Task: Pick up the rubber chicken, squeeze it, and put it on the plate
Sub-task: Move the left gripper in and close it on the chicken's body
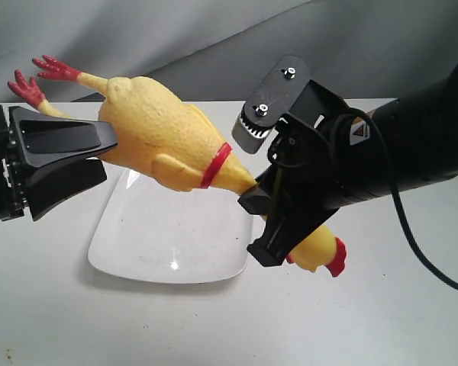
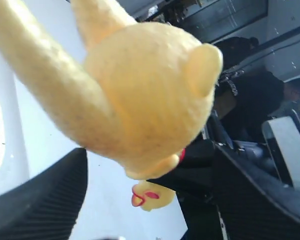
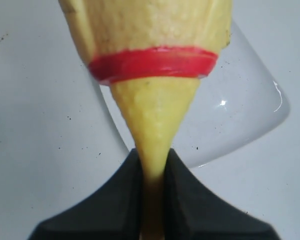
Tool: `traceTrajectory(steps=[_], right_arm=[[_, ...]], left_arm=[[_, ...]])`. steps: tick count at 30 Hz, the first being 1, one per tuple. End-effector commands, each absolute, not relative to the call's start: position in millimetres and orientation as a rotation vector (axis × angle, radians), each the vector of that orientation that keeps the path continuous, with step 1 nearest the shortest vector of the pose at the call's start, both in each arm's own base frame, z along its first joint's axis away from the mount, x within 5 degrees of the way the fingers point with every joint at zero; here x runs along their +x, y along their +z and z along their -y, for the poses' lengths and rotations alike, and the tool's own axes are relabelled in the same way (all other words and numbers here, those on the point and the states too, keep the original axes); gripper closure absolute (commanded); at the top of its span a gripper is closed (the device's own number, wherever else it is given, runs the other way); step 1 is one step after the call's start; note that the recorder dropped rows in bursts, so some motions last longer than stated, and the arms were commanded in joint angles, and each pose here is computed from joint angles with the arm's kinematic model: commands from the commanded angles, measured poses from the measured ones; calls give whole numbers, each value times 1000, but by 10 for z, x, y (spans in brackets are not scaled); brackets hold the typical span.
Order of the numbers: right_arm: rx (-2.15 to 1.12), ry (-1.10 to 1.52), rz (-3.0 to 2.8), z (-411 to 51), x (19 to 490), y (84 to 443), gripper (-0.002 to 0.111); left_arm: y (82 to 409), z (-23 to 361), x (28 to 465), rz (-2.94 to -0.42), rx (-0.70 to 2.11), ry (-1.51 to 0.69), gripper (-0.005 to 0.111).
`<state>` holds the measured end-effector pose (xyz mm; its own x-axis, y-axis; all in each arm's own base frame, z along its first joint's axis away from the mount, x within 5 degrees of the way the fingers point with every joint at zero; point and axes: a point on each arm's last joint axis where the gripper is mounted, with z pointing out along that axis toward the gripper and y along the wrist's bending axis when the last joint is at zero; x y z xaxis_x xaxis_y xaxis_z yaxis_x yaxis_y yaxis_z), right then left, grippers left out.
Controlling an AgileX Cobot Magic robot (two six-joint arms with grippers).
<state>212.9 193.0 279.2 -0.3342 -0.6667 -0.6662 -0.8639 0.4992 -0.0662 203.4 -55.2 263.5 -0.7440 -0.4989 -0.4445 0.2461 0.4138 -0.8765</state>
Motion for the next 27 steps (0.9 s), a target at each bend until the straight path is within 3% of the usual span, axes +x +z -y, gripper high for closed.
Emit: traceTrajectory(steps=[1,9,17,22,27], right_arm=[[-1213,414,-2077,-1957,2142,2842,108],[-1226,411,-2081,-1953,2135,2835,108],[-1228,408,-2080,-1952,2136,2835,108],[-1230,408,-2082,-1952,2134,2833,108],[-1240,425,-2103,-1951,2113,2822,108]], left_arm=[[2615,562,2073,-2006,-254,-1315,40],[2604,660,2029,-2020,-63,-1274,40],[2637,674,2022,-2012,-176,-1389,40],[2503,943,2124,-2142,-218,-1483,12],[2505,1146,2359,-2160,-66,-1506,13]])
